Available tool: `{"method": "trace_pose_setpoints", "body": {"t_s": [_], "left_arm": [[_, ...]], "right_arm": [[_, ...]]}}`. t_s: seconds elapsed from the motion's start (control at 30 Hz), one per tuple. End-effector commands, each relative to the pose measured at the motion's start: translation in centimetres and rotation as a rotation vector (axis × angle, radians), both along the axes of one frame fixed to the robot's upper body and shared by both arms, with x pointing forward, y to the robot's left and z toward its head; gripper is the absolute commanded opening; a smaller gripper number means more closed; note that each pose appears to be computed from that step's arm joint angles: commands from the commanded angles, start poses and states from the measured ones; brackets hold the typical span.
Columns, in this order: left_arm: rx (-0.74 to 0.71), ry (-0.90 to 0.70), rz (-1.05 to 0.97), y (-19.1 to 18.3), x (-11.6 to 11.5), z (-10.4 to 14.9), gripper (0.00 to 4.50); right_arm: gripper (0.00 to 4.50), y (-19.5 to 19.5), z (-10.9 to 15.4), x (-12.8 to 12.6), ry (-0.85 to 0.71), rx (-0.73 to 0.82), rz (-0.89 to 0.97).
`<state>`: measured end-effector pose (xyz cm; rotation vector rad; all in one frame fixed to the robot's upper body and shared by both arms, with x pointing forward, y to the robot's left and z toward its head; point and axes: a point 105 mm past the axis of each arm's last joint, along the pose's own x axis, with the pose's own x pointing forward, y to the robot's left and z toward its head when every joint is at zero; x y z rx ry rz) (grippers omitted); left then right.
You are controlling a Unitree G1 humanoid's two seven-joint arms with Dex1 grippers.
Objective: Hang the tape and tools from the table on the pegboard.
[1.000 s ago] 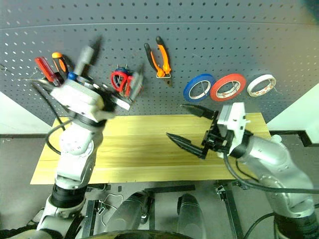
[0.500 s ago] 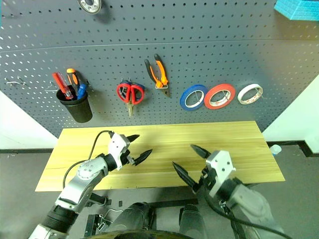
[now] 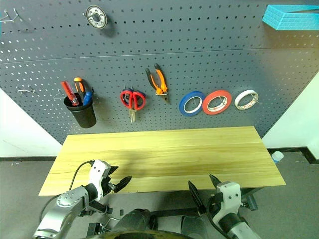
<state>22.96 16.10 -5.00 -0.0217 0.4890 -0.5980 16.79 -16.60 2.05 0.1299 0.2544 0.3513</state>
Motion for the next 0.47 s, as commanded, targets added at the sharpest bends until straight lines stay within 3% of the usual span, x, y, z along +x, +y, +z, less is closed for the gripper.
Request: {"method": "trace_pose_setpoints", "body": {"t_s": [0.03,0.47], "left_arm": [[-0.003,-0.058,-0.020,0.2,0.3,-0.7,4.48],[-0.062,-0.088,0.031,-1.1,-1.9,-2.9,4.48]], "right_arm": [[4.50,0.4,1.4,0.8,-0.069,0.020,0.028],[4.50,-0.5,3.1,1.7,-0.168,0.055,-0.097]]}}
